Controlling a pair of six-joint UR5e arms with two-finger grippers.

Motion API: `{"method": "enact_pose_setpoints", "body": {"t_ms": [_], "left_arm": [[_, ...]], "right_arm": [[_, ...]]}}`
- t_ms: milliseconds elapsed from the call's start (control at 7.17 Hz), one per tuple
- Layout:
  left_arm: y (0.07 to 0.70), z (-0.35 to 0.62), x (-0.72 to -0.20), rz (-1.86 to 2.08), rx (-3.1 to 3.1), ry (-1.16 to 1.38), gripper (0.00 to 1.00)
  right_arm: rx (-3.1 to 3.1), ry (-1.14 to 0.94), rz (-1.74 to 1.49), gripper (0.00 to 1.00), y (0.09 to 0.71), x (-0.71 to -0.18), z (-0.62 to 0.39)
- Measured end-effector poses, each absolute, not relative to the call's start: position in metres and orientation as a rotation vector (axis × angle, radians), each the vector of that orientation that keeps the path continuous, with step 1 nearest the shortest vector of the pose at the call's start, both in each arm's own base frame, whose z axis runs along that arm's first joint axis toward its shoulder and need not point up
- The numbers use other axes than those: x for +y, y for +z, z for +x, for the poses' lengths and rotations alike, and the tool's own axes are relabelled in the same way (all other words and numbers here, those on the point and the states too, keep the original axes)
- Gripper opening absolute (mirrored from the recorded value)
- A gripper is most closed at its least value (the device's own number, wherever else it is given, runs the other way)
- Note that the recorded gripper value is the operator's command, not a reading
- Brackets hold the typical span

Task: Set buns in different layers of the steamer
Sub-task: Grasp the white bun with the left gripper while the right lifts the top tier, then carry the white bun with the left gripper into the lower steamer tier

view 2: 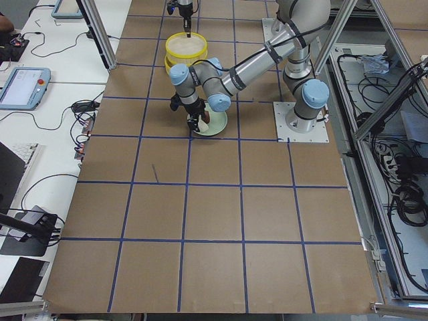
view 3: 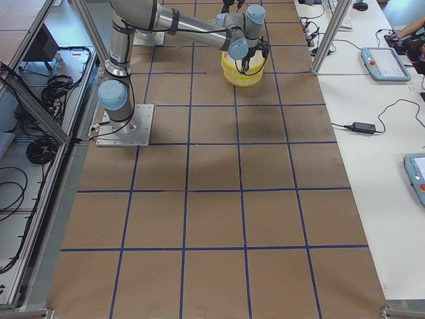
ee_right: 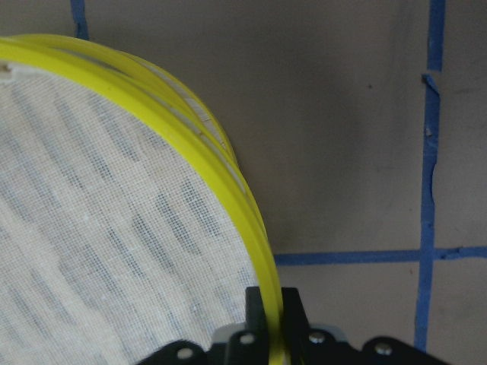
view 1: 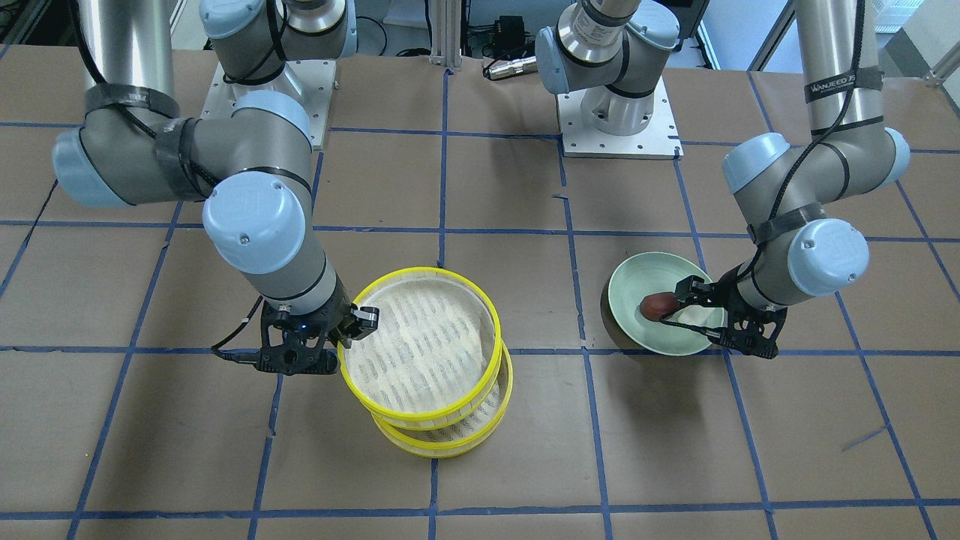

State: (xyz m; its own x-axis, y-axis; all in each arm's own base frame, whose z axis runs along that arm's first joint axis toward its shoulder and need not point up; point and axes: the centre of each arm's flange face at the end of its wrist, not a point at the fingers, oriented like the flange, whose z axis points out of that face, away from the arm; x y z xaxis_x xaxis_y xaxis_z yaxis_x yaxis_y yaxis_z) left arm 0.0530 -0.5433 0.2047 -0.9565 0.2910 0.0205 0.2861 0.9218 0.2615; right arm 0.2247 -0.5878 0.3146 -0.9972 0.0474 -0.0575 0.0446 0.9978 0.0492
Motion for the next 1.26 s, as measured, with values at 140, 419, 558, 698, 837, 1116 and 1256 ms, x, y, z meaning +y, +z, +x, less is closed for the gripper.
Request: {"method": "enact_pose_setpoints", "body": {"t_ms": [140, 419, 558, 698, 837, 1116, 1256], "left_arm": [[0.202, 0.053, -0.542, 0.46, 3.064, 0.419, 0.4], [0.201, 0.052, -0.542, 0.458, 3.065, 0.419, 0.05], [0.201, 0.052, -0.542, 0.455, 3.065, 0.417, 0.01], [0.204, 0.053, -0.544, 0.449, 3.063, 0.396, 0.0], [0.213, 0.052, -0.548, 0.447, 3.053, 0.336, 0.0], [0.276, 0.029, -0.553, 0.456, 3.035, 0.109, 0.01], [0.315, -0.002, -0.55, 0.452, 3.039, 0.005, 0.01]], "right_arm": [[3.093, 0.082, 0.054, 0.02, 0.349, -0.58, 0.208], [3.103, 0.103, -0.008, 0.02, 0.388, -0.589, 0.122], [3.116, 0.114, -0.037, 0.02, 0.387, -0.599, 0.076], [3.15, 0.118, -0.05, 0.01, 0.377, -0.609, 0.047], [3.177, 0.106, -0.053, 0.01, 0.367, -0.617, 0.032], [3.195, 0.096, -0.053, 0.01, 0.36, -0.622, 0.025], [3.197, 0.095, -0.053, 0.01, 0.36, -0.622, 0.024]]}}
